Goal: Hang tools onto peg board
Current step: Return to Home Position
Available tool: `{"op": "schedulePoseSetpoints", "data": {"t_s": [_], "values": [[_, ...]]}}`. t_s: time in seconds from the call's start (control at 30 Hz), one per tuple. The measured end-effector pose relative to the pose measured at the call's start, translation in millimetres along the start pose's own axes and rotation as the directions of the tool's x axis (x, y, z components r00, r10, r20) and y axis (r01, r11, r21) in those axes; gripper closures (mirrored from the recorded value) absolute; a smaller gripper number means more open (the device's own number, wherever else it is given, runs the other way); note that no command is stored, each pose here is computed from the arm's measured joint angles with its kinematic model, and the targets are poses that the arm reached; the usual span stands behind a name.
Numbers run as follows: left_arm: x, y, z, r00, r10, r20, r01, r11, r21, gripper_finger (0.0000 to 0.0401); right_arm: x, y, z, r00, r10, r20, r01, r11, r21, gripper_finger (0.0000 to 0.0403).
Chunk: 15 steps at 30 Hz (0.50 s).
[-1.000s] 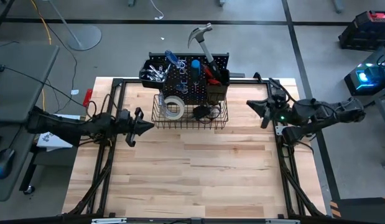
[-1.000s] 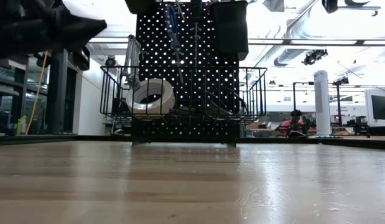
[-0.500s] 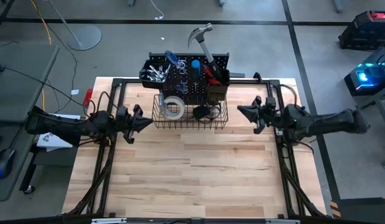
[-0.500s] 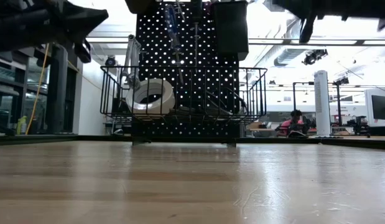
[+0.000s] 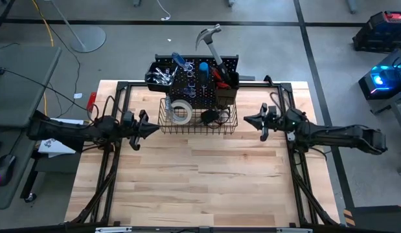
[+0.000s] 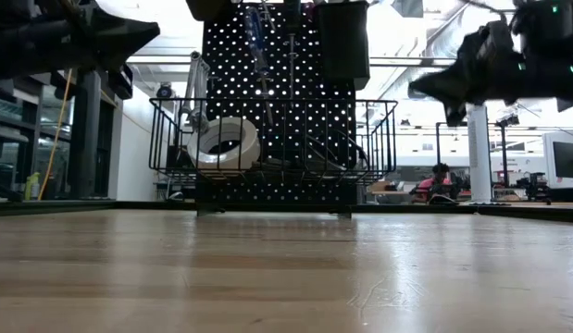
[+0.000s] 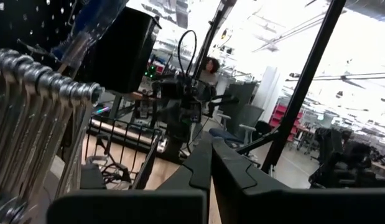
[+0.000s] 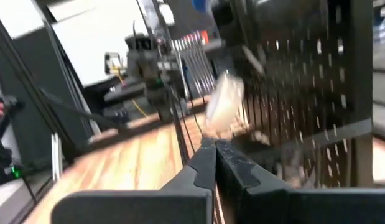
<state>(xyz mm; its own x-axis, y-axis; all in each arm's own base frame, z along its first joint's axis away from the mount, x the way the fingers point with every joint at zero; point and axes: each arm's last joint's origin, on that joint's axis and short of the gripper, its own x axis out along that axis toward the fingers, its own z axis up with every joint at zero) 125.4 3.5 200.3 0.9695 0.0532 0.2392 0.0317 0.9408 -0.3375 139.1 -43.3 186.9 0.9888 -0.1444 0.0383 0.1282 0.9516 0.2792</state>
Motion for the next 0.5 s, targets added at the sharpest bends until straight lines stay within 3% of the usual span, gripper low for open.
{"op": "schedulePoseSetpoints", "data": {"t_s": [0.27, 0.37, 0.5], "values": [[-7, -1, 5, 1.0, -0.008, 0.022, 0.008, 1.0, -0.001, 0.04, -8, -6, -32, 0.988, -0.084, -0.128, 0.089, 0.995, 0.041, 0.0403], [-9, -1, 5, 1.0, -0.007, 0.021, 0.007, 1.0, -0.001, 0.04, -12, -10, -47, 0.943, -0.21, -0.258, 0.227, 0.973, 0.04, 0.0402], [-8, 0, 1, 1.0, 0.005, -0.014, -0.005, 1.0, 0.0, 0.04, -18, -14, -62, 0.87, -0.261, -0.418, 0.306, 0.951, 0.044, 0.0403]]}}
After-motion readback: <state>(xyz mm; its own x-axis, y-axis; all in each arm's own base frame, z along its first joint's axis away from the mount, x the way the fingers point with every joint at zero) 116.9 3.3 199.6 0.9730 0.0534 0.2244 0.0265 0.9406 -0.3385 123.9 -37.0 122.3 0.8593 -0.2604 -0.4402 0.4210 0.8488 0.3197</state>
